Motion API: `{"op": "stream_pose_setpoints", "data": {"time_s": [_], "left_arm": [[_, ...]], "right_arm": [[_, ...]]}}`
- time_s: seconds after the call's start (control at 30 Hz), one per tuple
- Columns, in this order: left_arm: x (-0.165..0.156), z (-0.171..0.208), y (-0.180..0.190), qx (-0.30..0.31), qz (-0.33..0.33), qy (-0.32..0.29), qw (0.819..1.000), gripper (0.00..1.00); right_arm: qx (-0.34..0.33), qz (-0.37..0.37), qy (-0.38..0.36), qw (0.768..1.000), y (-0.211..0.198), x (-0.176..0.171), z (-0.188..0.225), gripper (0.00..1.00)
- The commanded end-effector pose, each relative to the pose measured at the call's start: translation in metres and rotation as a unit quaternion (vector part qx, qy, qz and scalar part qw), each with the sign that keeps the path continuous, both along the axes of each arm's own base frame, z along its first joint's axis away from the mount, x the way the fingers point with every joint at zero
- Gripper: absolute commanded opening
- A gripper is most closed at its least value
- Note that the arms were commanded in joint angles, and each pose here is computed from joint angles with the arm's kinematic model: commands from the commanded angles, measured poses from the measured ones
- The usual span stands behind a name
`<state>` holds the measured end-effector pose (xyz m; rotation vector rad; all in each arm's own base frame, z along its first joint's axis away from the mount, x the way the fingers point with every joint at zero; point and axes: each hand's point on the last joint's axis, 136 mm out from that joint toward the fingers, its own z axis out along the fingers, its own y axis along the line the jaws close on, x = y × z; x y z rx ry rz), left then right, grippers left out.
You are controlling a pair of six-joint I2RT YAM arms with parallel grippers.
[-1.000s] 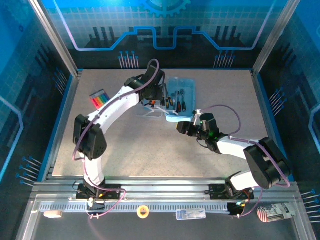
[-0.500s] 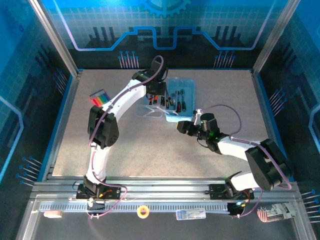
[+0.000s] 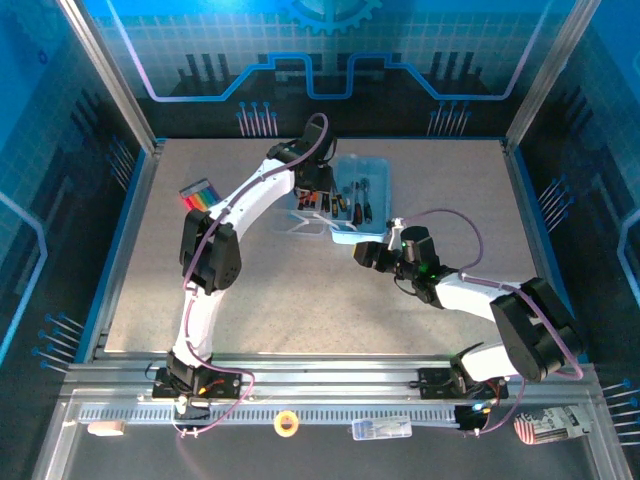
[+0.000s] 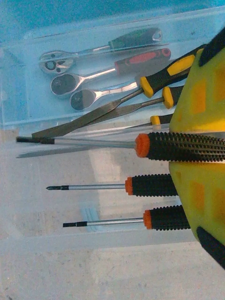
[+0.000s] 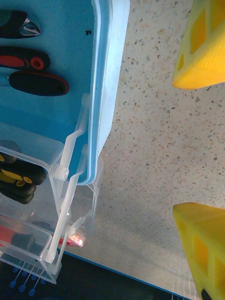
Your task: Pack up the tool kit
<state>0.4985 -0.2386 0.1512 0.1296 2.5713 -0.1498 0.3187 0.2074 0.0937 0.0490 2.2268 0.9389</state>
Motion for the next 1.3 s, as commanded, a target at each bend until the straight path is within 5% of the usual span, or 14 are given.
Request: {"op": "stream_pose_setpoints", "data": {"time_s": [0.0,0.13,0.37,0.57,0.77,0.93,1.07,1.27], "left_arm": [[0.006,0.014,-0.003,-0.014,-0.004,-0.011,1.000,0.28],[0.004,0.019,0.003,-0.009,0.003,-0.014,1.000,0.40],[-0.007,0.068,0.020,-0.034,0.013,-0.061,0.997,0.41],[-0.032,0.095,0.084,-0.087,0.099,-0.113,0.985,0.38],[-0.070,0.053,0.156,-0.139,0.215,-0.120,0.959,0.38],[-0.088,-0.001,0.183,-0.192,0.273,-0.069,0.940,0.38],[-0.077,-0.024,0.182,-0.212,0.263,-0.032,0.941,0.35],[-0.054,-0.051,0.153,-0.244,0.204,0.021,0.948,0.30]], "right_arm": [[-0.003,-0.007,-0.011,1.000,-0.003,0.008,0.007,0.66],[-0.001,-0.004,-0.011,1.000,-0.002,0.007,0.007,0.66],[-0.003,-0.007,-0.012,1.000,-0.004,0.007,0.008,0.66],[-0.004,-0.009,-0.022,1.000,-0.007,0.006,0.014,0.66],[-0.040,-0.054,-0.078,0.995,-0.033,0.005,0.031,0.67],[-0.056,-0.119,-0.100,0.986,-0.061,0.003,0.033,0.65],[-0.072,-0.173,-0.119,0.975,-0.085,0.005,0.042,0.66],[-0.089,-0.159,-0.039,0.983,-0.096,0.019,0.031,0.64]]}}
